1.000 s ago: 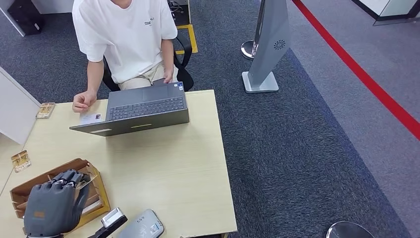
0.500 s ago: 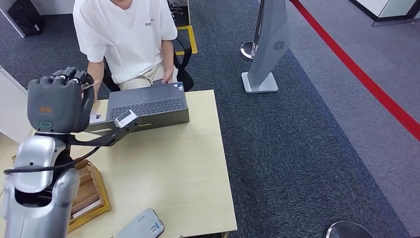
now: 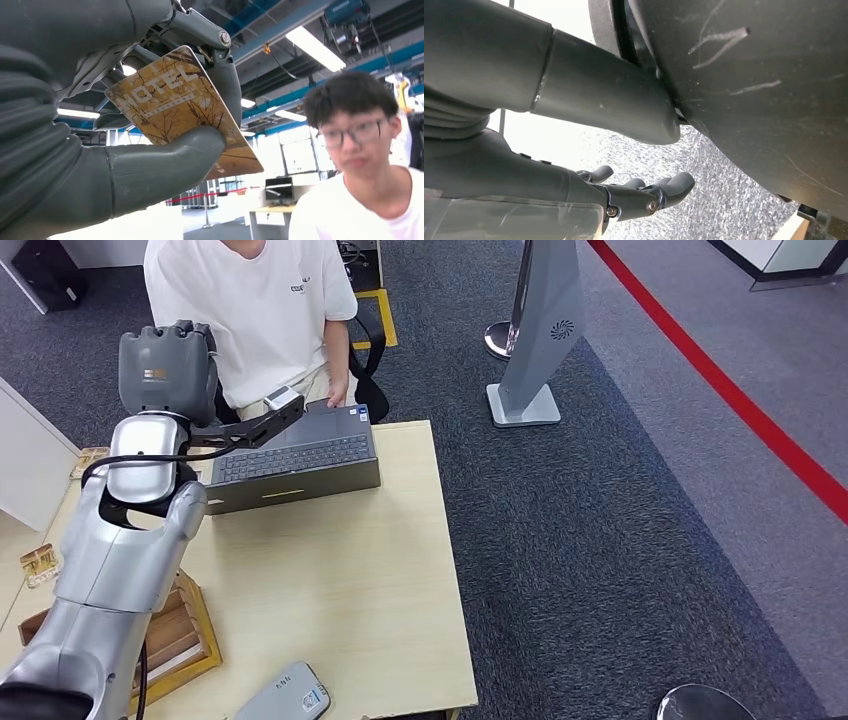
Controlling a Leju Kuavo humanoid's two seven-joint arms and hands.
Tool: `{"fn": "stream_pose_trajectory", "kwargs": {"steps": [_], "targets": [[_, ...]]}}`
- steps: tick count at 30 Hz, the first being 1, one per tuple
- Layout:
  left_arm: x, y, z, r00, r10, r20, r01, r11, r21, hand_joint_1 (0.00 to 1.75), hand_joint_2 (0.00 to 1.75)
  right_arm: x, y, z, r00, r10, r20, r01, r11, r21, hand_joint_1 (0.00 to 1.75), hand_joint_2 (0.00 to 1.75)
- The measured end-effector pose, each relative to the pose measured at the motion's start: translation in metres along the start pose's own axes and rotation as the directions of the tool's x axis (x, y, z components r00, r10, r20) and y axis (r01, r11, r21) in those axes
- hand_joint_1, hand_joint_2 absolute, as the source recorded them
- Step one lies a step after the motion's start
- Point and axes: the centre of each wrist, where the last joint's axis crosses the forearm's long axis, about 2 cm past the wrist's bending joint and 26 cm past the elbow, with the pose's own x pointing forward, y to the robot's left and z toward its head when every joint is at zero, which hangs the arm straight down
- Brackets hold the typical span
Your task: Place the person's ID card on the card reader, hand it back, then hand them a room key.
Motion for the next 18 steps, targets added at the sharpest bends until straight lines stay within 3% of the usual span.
{"fn": "stream_pose_trajectory", "kwargs": {"steps": [12,16,18], "targets": [[0.010,-0.013,-0.011,0.999,-0.029,-0.024,0.027,0.995,-0.094,1.75,1.75,0.004,-0.003,0.000,0.999,0.008,-0.040,-0.007,1.000,0.020,0.00,1.75],[0.009,-0.015,-0.012,0.999,-0.033,-0.025,0.030,0.994,-0.106,0.00,1.75,0.005,-0.003,0.001,0.999,0.015,-0.039,-0.014,1.000,0.020,0.00,1.75],[0.007,-0.018,-0.011,0.999,-0.033,-0.027,0.029,0.993,-0.118,0.00,1.75,0.005,-0.004,0.001,0.999,0.019,-0.037,-0.019,1.000,0.018,0.00,1.75]]}}
